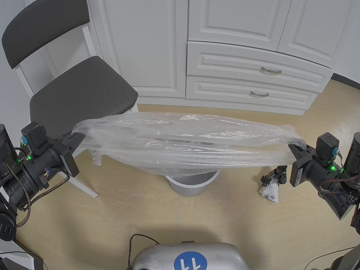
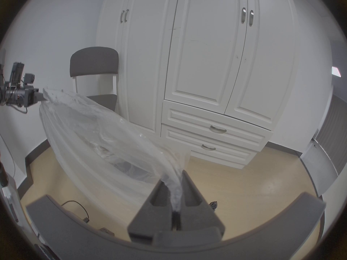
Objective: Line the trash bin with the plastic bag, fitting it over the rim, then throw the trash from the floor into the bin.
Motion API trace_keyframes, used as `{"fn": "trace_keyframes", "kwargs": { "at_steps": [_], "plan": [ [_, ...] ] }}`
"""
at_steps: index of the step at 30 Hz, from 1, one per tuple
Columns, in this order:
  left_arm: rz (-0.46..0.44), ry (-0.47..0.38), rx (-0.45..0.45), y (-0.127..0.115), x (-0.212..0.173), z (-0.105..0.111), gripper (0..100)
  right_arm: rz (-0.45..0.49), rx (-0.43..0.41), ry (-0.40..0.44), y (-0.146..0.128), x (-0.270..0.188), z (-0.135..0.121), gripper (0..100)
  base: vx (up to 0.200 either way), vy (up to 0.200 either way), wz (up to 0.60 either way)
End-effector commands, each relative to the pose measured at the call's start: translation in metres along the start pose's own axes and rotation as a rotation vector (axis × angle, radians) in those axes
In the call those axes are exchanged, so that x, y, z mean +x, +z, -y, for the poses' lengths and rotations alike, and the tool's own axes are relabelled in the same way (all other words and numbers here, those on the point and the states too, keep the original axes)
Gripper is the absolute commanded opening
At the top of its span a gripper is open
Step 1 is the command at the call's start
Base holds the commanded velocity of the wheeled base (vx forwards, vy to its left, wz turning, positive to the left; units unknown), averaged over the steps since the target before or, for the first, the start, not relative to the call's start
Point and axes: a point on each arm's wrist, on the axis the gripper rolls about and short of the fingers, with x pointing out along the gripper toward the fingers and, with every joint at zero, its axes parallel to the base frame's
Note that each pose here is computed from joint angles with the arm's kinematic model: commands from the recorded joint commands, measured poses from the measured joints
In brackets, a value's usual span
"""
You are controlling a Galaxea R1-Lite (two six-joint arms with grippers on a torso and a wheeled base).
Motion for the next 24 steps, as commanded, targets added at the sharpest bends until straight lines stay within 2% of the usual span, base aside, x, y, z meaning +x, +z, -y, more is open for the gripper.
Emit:
{"fn": "trace_keyframes", "kwargs": {
  "at_steps": [1,17,24],
  "plan": [
    [0.000,0.008,-0.001,0.000,0.000,-0.002,0,-0.014,-0.025,-0.012,-0.004,0.000,0.003,0,0.000,0.000,0.00],
    [-0.015,0.006,0.001,-0.004,0.007,-0.002,0,-0.010,-0.032,-0.016,-0.005,0.000,0.004,0,0.000,0.000,0.00],
    [0.050,-0.048,0.001,-0.002,0.013,0.009,0,0.041,-0.005,0.046,0.000,0.000,-0.007,0,0.000,0.000,0.00]
  ]
}}
